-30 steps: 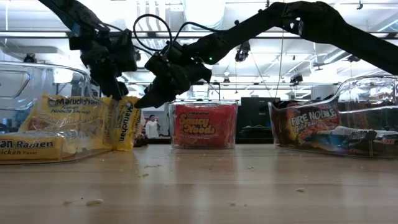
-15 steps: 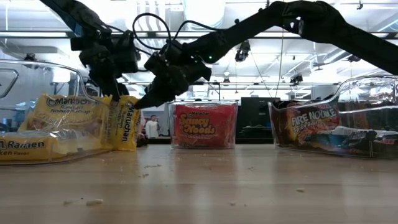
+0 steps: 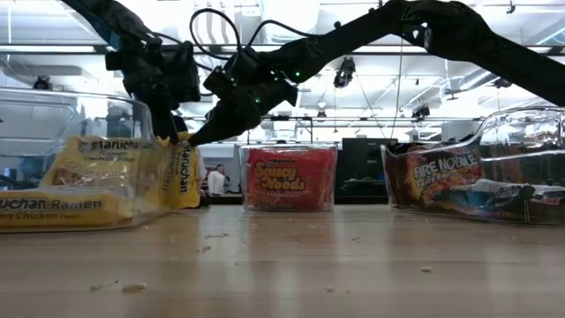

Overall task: Sort Maruchan noodles
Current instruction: Put the yellow pack noodle into the bottom left transparent bin

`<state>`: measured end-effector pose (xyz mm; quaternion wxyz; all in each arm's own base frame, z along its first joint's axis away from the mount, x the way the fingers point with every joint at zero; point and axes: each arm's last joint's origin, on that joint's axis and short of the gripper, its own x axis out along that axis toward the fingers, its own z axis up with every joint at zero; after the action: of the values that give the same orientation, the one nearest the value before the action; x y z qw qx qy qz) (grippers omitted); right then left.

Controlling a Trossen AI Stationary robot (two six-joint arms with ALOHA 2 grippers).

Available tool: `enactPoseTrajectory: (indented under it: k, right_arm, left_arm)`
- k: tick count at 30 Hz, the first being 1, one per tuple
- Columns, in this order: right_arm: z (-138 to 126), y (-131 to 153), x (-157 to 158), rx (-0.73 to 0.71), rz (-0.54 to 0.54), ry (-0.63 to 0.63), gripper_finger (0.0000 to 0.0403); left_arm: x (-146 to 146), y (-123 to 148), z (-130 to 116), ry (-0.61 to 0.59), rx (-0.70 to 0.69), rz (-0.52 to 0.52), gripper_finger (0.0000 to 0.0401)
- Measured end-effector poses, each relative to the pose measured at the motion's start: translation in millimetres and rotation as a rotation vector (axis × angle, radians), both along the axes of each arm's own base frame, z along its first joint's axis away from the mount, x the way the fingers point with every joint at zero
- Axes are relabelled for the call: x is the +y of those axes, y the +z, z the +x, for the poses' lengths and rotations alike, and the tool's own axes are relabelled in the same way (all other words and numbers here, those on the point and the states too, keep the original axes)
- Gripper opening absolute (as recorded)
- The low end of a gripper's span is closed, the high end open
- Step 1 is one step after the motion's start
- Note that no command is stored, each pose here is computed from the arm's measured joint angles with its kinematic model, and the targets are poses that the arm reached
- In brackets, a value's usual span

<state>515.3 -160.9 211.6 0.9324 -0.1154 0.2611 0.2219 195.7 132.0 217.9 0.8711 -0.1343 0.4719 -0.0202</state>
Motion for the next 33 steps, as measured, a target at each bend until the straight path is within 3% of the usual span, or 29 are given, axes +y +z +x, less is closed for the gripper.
enactPoseTrajectory:
  k: [10,25,33]
  right_arm:
    - [0,0,0,-0.007,-0.021,0.006,0.0008]
    - [0,0,-2,0.003,-0.073,-0.019,0.0008]
    - [-1,-1,-2,0.014,-0.069,-0.021,0.0008]
  left_arm:
    - [3,4,4,0.003,-0.039,0.021,0.0187]
    - [12,-12,13,0.037,0.031,0.058,0.0186]
    - [12,-11,13,0.038,0.031,0.065,0.0125]
